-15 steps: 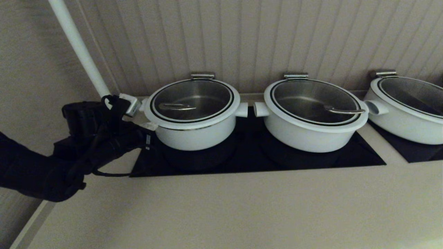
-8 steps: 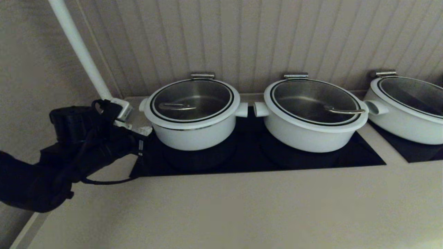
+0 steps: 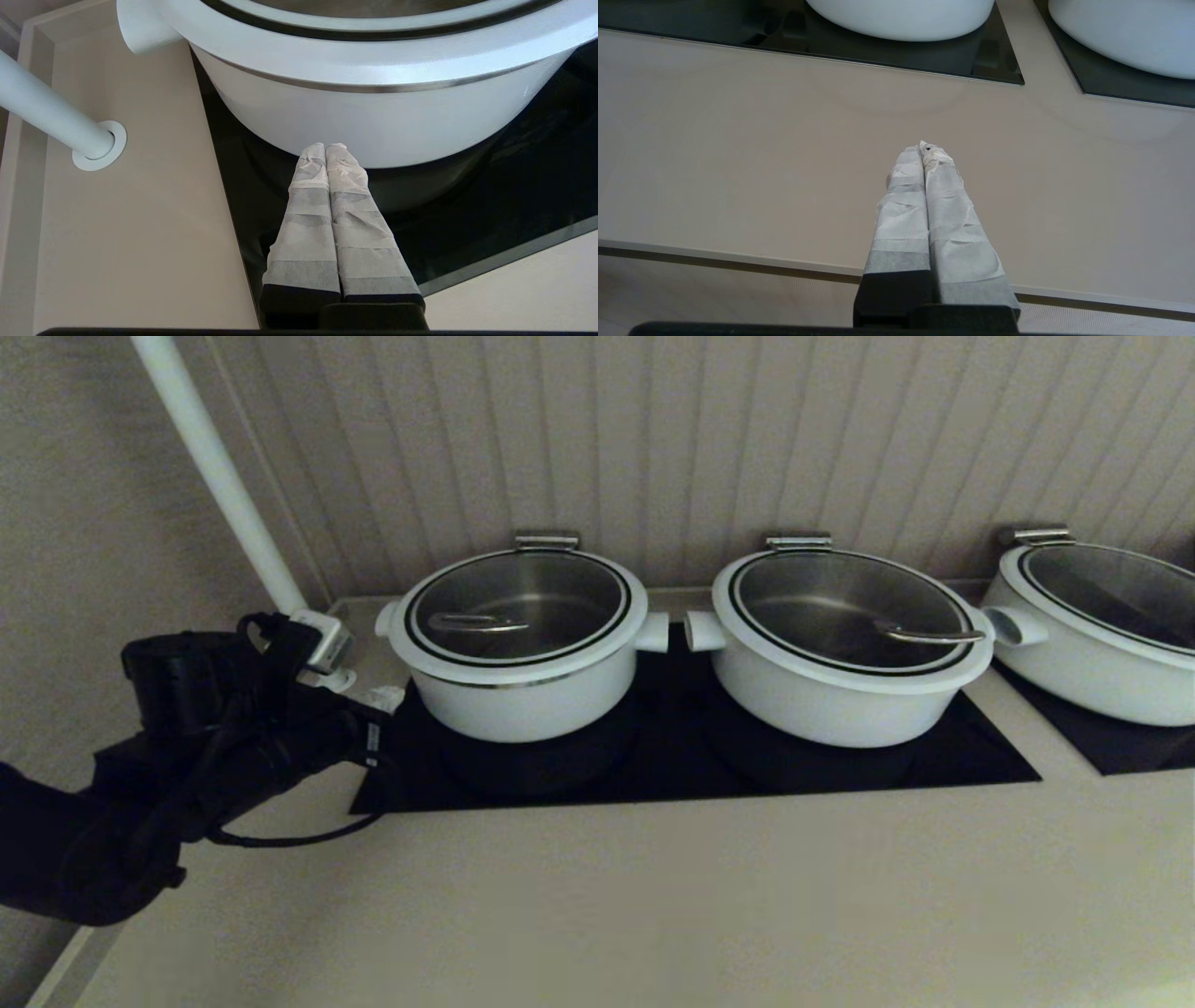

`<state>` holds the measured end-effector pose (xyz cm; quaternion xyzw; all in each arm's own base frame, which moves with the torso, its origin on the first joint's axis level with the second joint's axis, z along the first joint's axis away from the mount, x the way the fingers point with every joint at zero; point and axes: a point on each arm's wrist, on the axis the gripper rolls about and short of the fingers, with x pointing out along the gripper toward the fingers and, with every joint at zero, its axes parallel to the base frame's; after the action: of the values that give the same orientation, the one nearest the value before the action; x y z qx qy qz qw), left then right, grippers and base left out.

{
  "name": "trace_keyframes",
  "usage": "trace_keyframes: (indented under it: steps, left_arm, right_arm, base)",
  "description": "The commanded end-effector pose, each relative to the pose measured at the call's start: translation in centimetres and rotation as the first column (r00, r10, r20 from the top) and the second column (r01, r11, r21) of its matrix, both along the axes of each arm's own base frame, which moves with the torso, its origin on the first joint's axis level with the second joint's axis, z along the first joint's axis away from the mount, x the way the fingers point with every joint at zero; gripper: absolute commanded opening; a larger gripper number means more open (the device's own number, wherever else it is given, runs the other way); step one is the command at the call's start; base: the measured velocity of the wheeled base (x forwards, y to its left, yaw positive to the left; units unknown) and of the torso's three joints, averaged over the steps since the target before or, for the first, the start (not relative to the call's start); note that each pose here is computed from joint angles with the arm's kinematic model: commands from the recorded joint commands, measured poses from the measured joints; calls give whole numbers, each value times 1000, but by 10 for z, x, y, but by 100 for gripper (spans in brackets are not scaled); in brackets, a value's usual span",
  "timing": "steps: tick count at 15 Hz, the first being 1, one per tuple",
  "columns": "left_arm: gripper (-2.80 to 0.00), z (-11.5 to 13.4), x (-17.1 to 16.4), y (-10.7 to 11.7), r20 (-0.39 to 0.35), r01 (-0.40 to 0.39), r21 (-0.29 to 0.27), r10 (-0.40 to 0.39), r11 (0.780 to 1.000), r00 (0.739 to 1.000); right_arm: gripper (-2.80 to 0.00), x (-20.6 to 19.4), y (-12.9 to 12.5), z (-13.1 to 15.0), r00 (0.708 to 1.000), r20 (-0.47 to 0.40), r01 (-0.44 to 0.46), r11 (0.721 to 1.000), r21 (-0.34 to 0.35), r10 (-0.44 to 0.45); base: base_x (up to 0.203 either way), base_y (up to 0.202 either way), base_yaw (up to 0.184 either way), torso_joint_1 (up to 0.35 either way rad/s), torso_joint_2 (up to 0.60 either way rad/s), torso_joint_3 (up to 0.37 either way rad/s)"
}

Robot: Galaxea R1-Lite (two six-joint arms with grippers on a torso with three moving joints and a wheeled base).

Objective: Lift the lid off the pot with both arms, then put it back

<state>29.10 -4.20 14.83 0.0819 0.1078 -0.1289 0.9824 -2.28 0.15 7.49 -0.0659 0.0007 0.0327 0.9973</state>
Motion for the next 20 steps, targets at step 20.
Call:
trace_keyframes:
  steps: [20]
  left_arm:
    - [-280, -7, 12, -9, 61, 28, -9, -28, 1000, 998]
  right_arm:
    - [-280, 0, 0, 0, 1000, -2, -1, 1000, -1, 1]
  base:
    - [0, 0, 0, 0, 0, 0]
